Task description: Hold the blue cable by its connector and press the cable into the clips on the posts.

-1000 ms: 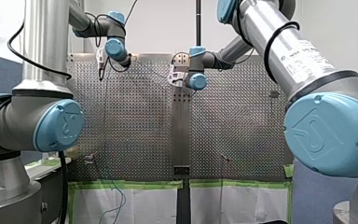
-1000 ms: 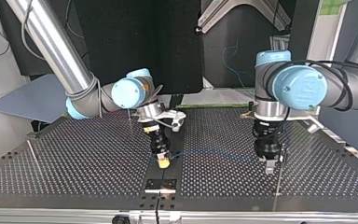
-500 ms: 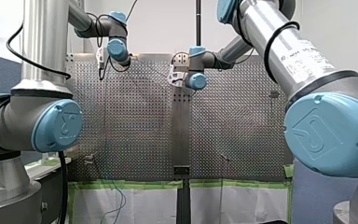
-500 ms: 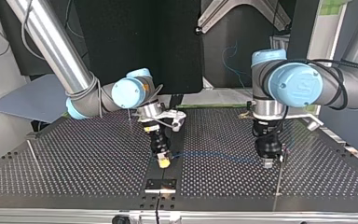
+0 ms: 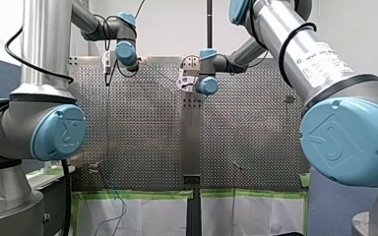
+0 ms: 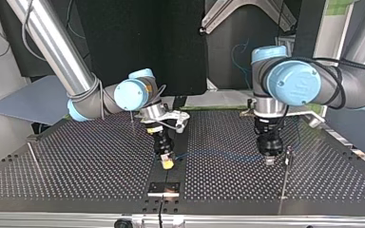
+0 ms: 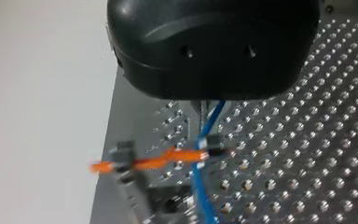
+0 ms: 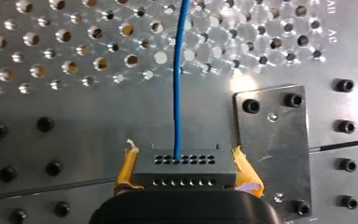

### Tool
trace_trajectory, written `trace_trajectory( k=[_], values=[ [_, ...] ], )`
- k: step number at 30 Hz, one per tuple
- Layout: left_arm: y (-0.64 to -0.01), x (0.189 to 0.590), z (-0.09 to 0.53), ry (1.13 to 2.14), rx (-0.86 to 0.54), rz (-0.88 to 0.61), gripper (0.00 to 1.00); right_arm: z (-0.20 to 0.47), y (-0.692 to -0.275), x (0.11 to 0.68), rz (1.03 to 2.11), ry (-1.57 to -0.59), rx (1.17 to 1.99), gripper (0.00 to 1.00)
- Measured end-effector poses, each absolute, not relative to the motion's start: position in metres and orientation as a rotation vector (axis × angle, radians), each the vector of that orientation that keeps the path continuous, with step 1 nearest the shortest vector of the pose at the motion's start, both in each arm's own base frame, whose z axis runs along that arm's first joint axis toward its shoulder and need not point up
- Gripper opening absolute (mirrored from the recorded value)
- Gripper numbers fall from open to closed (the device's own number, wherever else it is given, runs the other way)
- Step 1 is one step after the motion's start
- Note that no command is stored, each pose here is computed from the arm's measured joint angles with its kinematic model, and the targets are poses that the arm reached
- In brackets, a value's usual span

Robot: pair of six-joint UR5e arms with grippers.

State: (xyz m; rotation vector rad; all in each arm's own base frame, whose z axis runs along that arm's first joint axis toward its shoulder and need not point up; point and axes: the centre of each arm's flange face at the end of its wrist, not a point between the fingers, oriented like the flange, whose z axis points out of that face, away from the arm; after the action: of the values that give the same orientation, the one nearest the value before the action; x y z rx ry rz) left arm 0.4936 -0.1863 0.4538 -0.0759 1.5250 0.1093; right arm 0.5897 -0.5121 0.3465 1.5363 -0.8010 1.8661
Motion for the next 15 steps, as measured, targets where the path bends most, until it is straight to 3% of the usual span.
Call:
trace_trajectory(
  k=[15],
  values=[
    [-0.207,0.476,0.407,1.537,-0.067,0.05,0.0,0.291,-0.492,0.576,1.682,-0.91,1.61,0.0]
  ],
)
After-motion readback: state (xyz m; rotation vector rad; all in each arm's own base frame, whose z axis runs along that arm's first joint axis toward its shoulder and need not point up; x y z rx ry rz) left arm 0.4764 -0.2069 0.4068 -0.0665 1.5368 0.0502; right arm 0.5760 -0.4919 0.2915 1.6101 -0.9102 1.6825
